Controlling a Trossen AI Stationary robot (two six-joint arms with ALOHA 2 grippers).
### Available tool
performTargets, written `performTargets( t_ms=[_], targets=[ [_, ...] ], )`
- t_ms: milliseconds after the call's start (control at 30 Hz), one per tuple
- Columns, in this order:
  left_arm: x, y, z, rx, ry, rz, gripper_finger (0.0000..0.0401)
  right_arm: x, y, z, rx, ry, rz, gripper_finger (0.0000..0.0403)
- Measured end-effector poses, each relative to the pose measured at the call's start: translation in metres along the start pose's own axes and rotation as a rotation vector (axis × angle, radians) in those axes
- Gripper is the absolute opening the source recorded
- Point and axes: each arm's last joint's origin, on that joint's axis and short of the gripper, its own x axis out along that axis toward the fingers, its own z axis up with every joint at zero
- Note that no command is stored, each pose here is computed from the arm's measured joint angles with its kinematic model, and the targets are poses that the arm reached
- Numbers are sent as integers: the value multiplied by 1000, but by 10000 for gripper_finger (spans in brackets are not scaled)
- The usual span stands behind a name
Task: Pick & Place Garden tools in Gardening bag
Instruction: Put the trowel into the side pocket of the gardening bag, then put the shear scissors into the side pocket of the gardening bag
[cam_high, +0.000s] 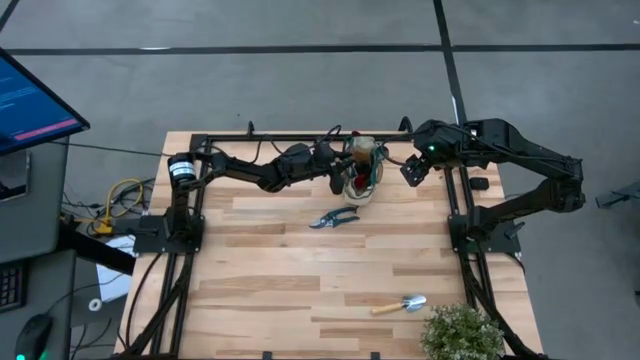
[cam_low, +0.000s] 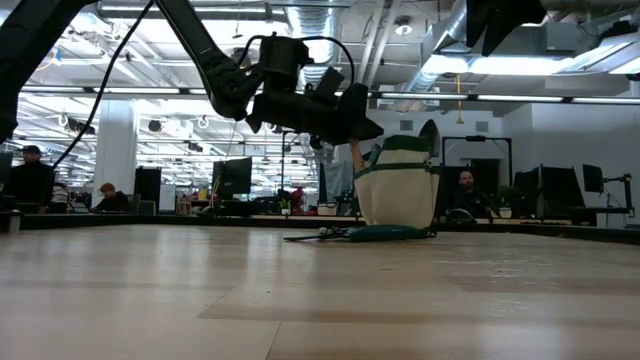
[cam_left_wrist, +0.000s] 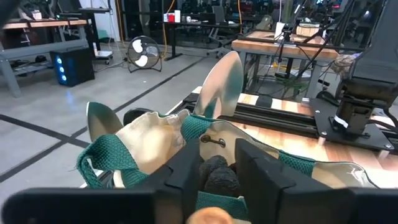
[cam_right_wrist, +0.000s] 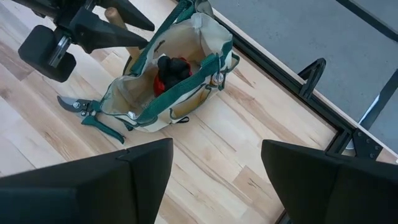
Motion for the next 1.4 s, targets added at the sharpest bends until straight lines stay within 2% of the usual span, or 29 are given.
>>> performTargets(
  t_ms=[267, 467, 533, 700, 800, 867, 967, 1067, 1200, 1267, 1400],
  targets=[
    [-2, 0, 8, 70, -32, 2, 193, 0, 0, 0, -1, 0, 0, 239],
    [-15, 1, 44, 139, -105, 32, 265, 0, 0, 0, -4, 0, 0, 239],
    [-25, 2, 61, 142, -92, 37, 281, 0, 0, 0, -8, 0, 0, 239],
    [-67, -5, 103, 144, 57, 6, 298, 0, 0, 0, -11, 0, 0, 239],
    [-101, -18, 118, 114, 203, -45, 297, 0, 0, 0, -12, 0, 0, 239],
    [-124, -29, 122, 49, 302, -62, 297, 0, 0, 0, -11, 0, 0, 239],
    [-145, -47, 114, -32, 477, -69, 297, 0, 0, 0, -11, 0, 0, 239],
    [-151, -67, 100, -37, 600, -75, 297, 0, 0, 0, -11, 0, 1, 239],
    [-133, -83, 71, -97, 713, -114, 296, 0, 0, 0, -10, -3, 2, 239],
    [-121, -87, 52, -147, 795, -150, 296, 0, 0, 0, -10, -3, 5, 239],
    [-101, -90, 15, -177, 916, -195, 296, 0, 1, 0, -9, 9, 29, 239]
  ],
)
